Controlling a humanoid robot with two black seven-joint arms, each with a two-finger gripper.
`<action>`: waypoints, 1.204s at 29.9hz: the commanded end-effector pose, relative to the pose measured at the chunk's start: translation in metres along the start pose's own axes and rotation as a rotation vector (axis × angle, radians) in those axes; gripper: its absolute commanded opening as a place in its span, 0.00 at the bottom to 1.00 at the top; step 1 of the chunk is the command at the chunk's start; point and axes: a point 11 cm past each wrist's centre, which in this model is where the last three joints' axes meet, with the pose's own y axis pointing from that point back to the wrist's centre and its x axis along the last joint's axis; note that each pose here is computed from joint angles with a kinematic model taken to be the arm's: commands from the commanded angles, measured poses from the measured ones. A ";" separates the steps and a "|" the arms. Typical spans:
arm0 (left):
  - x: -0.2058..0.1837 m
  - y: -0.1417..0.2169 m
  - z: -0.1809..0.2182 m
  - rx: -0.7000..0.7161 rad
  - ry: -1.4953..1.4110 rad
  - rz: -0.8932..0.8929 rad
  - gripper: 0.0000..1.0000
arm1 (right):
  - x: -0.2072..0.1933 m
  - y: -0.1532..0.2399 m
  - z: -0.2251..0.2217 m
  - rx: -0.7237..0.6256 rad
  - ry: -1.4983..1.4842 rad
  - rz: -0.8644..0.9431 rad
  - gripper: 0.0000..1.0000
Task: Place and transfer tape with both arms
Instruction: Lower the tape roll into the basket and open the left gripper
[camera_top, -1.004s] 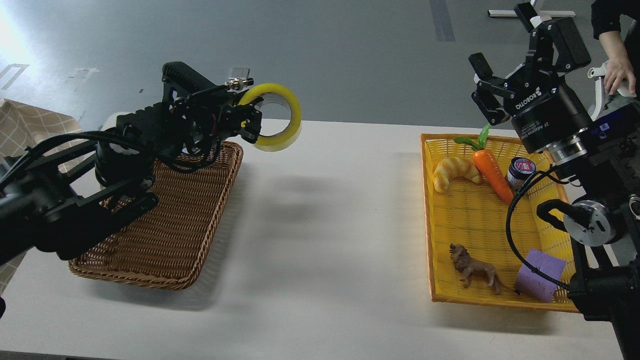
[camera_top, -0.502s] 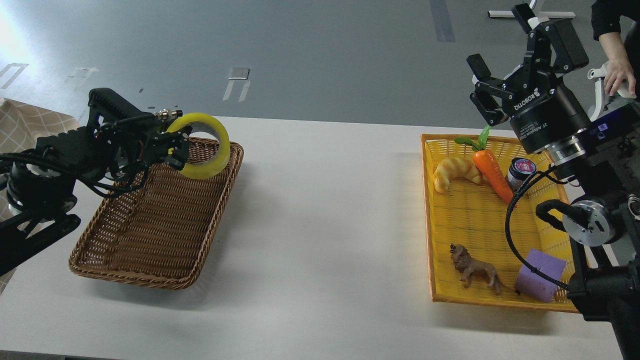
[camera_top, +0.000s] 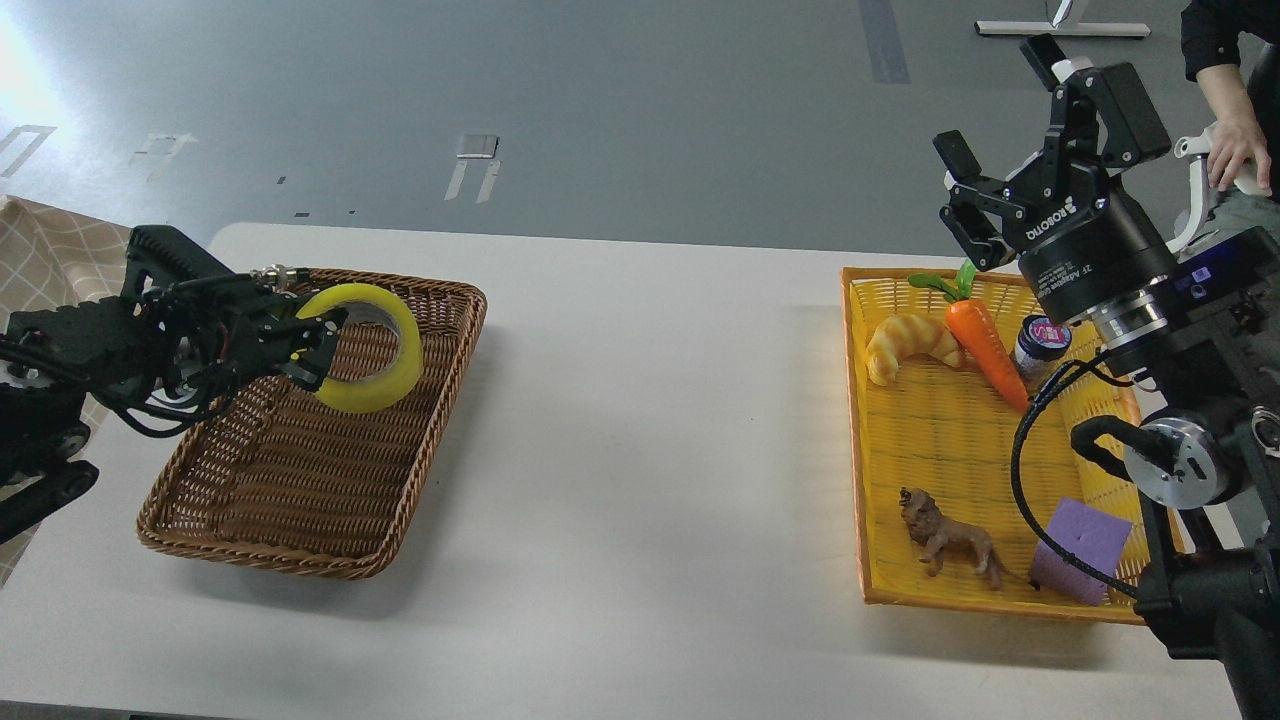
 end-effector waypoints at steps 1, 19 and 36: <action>-0.012 -0.002 -0.005 0.016 0.021 -0.007 0.08 | 0.000 0.000 0.000 0.000 0.001 0.000 1.00; -0.055 -0.012 -0.004 -0.049 0.087 -0.054 0.11 | 0.000 0.004 0.004 -0.013 0.002 0.004 1.00; -0.070 -0.019 -0.009 -0.021 0.111 -0.074 0.16 | 0.002 0.012 0.011 -0.032 -0.003 0.016 1.00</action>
